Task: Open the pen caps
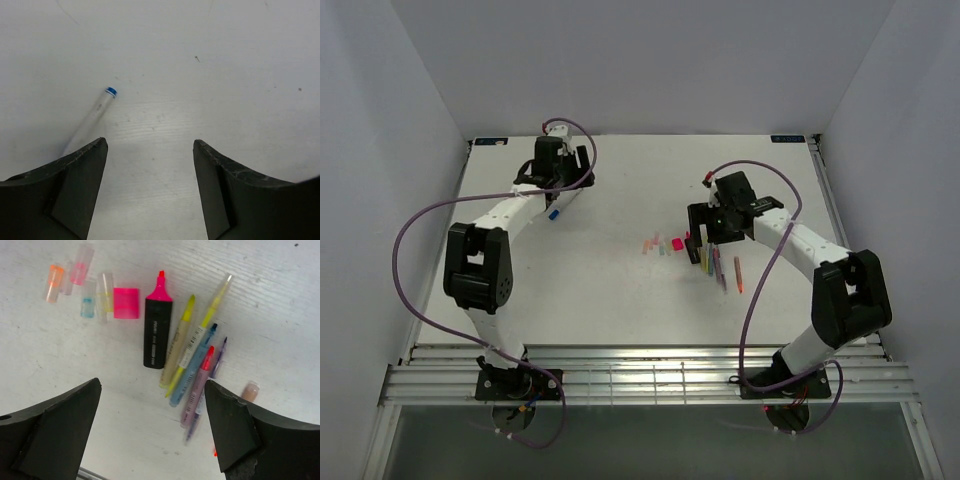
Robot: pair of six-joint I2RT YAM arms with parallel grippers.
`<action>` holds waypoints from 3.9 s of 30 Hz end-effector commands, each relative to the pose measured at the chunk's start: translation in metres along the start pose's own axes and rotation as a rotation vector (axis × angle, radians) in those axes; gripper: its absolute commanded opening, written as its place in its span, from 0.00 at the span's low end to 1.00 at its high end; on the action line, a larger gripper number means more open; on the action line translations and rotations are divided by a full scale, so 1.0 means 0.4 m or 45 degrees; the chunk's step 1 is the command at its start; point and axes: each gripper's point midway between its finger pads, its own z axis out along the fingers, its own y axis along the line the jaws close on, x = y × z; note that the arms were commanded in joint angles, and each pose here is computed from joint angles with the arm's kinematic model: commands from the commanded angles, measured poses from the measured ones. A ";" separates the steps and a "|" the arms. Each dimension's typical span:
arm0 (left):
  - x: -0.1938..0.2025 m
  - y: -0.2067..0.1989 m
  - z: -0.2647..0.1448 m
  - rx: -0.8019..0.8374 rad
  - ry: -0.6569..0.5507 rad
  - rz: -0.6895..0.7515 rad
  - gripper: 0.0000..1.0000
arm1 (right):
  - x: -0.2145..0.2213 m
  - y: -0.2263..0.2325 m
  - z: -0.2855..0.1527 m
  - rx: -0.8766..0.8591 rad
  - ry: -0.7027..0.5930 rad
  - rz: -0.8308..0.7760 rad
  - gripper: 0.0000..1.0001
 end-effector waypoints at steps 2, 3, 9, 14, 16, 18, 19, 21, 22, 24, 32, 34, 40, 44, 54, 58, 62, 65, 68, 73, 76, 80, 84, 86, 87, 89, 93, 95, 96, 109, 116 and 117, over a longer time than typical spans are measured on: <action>-0.047 0.009 -0.003 0.059 -0.058 0.295 0.79 | -0.075 0.082 -0.022 -0.081 -0.163 -0.064 0.90; -0.051 0.019 -0.002 0.050 -0.071 0.330 0.77 | -0.075 0.090 -0.023 -0.082 -0.172 -0.082 0.90; -0.035 0.088 0.059 0.070 0.036 0.385 0.55 | -0.090 0.170 -0.061 -0.186 -0.295 -0.205 0.93; 0.034 0.145 0.106 -0.010 0.140 0.413 0.44 | -0.103 0.178 -0.092 -0.206 -0.379 -0.236 0.94; 0.057 0.165 0.117 -0.048 0.150 0.418 0.44 | -0.111 0.175 -0.102 -0.199 -0.419 -0.246 0.94; 0.073 0.187 0.125 -0.081 0.155 0.422 0.46 | -0.105 0.175 -0.100 -0.204 -0.430 -0.252 0.94; 0.084 0.186 0.132 -0.072 0.168 0.425 0.46 | -0.102 0.174 -0.100 -0.206 -0.432 -0.255 0.95; 0.089 0.184 0.139 -0.059 0.171 0.426 0.46 | -0.094 0.172 -0.096 -0.204 -0.424 -0.254 0.95; 0.099 0.189 0.147 -0.064 0.184 0.425 0.46 | -0.093 0.171 -0.095 -0.204 -0.422 -0.253 0.95; 0.104 0.199 0.150 -0.084 0.196 0.424 0.46 | -0.091 0.171 -0.094 -0.204 -0.422 -0.254 0.95; 0.108 0.233 0.147 -0.185 0.186 0.423 0.45 | -0.105 0.172 -0.119 -0.207 -0.480 -0.254 0.95; 0.095 0.233 0.141 -0.193 0.145 0.424 0.45 | -0.103 0.174 -0.118 -0.212 -0.476 -0.253 0.95; 0.097 0.246 0.154 -0.215 0.148 0.439 0.45 | -0.099 0.175 -0.113 -0.213 -0.462 -0.253 0.95; 0.115 0.248 0.166 -0.208 0.173 0.441 0.42 | -0.108 0.174 -0.120 -0.205 -0.476 -0.256 0.95; 0.097 0.216 0.143 -0.155 0.134 0.377 0.00 | -0.120 0.134 -0.096 -0.076 -0.433 -0.123 0.90; 0.055 0.125 0.092 0.035 0.070 0.291 0.00 | -0.130 0.168 -0.131 -0.241 -0.516 -0.010 0.90; 0.017 -0.002 -0.010 0.326 -0.011 0.181 0.00 | -0.138 0.243 -0.170 -0.547 -0.552 -0.047 0.90; 0.021 -0.108 -0.105 0.591 -0.035 0.071 0.00 | -0.137 0.276 -0.182 -0.644 -0.512 -0.018 0.97; 0.067 -0.194 -0.196 0.786 -0.010 0.007 0.00 | -0.142 0.311 -0.204 -0.763 -0.546 0.001 1.00; 0.161 -0.307 -0.314 0.962 0.018 -0.026 0.00 | -0.129 0.350 -0.227 -0.904 -0.568 0.042 0.84; 0.191 -0.365 -0.376 1.054 0.001 -0.019 0.00 | -0.118 0.365 -0.229 -0.924 -0.577 0.053 0.76; 0.213 -0.390 -0.422 1.118 0.022 -0.068 0.00 | -0.113 0.381 -0.238 -0.929 -0.609 0.061 0.71; 0.245 -0.403 -0.448 1.161 0.051 -0.099 0.00 | -0.118 0.392 -0.249 -0.971 -0.648 0.082 0.65; 0.259 -0.409 -0.459 1.179 0.048 -0.108 0.00 | -0.115 0.399 -0.248 -0.990 -0.645 0.098 0.64; 0.264 -0.412 -0.463 1.186 0.054 -0.120 0.00 | -0.112 0.402 -0.243 -0.997 -0.638 0.104 0.64; 0.271 -0.418 -0.467 1.198 0.057 -0.120 0.00 | -0.112 0.413 -0.244 -1.027 -0.643 0.116 0.64; 0.274 -0.425 -0.475 1.219 0.064 -0.123 0.00 | -0.109 0.426 -0.239 -1.062 -0.652 0.134 0.60; 0.276 -0.427 -0.480 1.224 0.065 -0.127 0.00 | -0.113 0.432 -0.239 -1.073 -0.661 0.146 0.60; 0.279 -0.427 -0.480 1.223 0.069 -0.131 0.00 | -0.110 0.439 -0.233 -1.078 -0.649 0.146 0.59; 0.287 -0.459 -0.516 1.283 0.069 -0.127 0.00 | -0.111 0.471 -0.197 -1.118 -0.626 0.201 0.50; 0.284 -0.463 -0.540 1.313 0.046 -0.112 0.00 | -0.107 0.492 -0.191 -1.167 -0.594 0.212 0.08; 0.285 -0.463 -0.543 1.314 0.041 -0.105 0.02 | -0.108 0.489 -0.190 -1.159 -0.601 0.218 0.08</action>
